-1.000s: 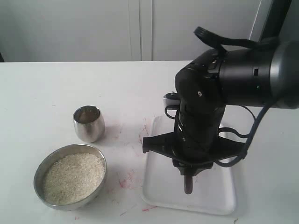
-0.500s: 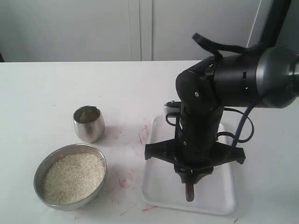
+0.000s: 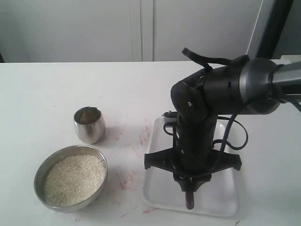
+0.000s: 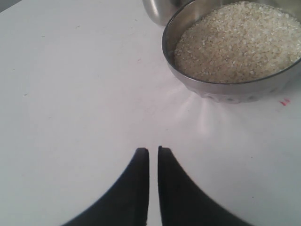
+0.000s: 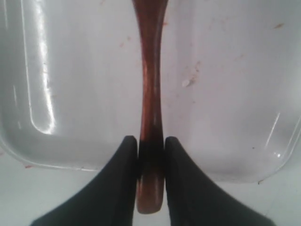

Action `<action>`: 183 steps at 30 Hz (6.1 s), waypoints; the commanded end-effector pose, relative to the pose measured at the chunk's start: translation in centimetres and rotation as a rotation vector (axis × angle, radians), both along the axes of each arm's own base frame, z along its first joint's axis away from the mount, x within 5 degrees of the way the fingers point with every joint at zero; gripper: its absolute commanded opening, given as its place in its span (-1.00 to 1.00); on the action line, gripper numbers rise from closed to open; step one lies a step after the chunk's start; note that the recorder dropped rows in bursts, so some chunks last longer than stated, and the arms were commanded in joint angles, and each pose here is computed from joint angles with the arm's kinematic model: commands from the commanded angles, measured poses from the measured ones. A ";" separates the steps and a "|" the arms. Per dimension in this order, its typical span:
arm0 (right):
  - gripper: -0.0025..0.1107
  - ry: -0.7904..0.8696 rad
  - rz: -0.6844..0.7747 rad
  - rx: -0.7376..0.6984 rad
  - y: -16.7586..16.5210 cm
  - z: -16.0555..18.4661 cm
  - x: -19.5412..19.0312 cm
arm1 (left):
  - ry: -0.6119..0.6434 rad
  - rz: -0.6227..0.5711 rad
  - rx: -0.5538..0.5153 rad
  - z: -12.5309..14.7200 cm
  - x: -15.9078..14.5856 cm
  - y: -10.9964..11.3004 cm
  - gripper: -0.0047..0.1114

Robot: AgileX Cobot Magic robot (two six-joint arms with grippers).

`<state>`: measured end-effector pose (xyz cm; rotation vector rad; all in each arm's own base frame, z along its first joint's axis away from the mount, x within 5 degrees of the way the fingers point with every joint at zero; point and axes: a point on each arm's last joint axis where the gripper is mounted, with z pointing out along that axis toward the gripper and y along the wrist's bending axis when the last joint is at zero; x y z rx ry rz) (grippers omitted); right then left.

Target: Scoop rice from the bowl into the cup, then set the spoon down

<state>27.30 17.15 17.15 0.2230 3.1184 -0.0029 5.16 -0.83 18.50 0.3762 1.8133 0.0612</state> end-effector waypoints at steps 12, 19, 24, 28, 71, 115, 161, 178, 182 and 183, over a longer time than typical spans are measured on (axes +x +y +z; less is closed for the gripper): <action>-0.96 -0.047 0.034 -0.041 -0.4 -0.7 0.8 | 0.041 0.002 0.003 -0.6 -0.1 0.0 -0.67; -0.96 -0.078 0.036 -0.020 -0.3 -0.7 1.1 | 0.041 0.002 0.003 -0.6 -0.1 0.0 -0.67; -0.96 -0.083 0.040 -0.024 -0.3 -0.7 1.1 | 0.041 0.002 0.003 -0.6 -0.1 0.0 -0.67; -0.96 -0.088 0.047 -0.034 -0.4 -0.7 1.2 | 0.041 0.002 0.003 -0.6 -0.1 0.0 -0.67; -0.40 -0.068 0.044 -0.042 -0.3 -2.7 1.8 | 0.041 0.002 0.003 -0.6 -0.1 0.0 -0.67; -0.23 -0.488 0.098 0.141 -3.1 12.4 -2.2 | 0.041 0.002 0.003 -0.6 -0.1 0.0 -0.67; -0.96 -1.318 0.433 0.513 -14.8 15.9 -24.7 | 0.041 0.002 0.003 -0.6 -0.1 0.0 -0.67; -0.96 -1.444 0.431 0.538 -15.7 12.8 -26.2 | 0.041 0.002 0.003 -0.6 -0.1 0.0 -0.67; -0.96 -1.477 0.421 0.552 -15.7 13.0 -26.1 | 0.041 0.002 0.003 -0.6 -0.1 0.0 -0.67; -0.96 -1.481 0.416 0.561 -15.6 13.0 -26.1 | 0.041 0.002 0.003 -0.6 -0.1 0.0 -0.67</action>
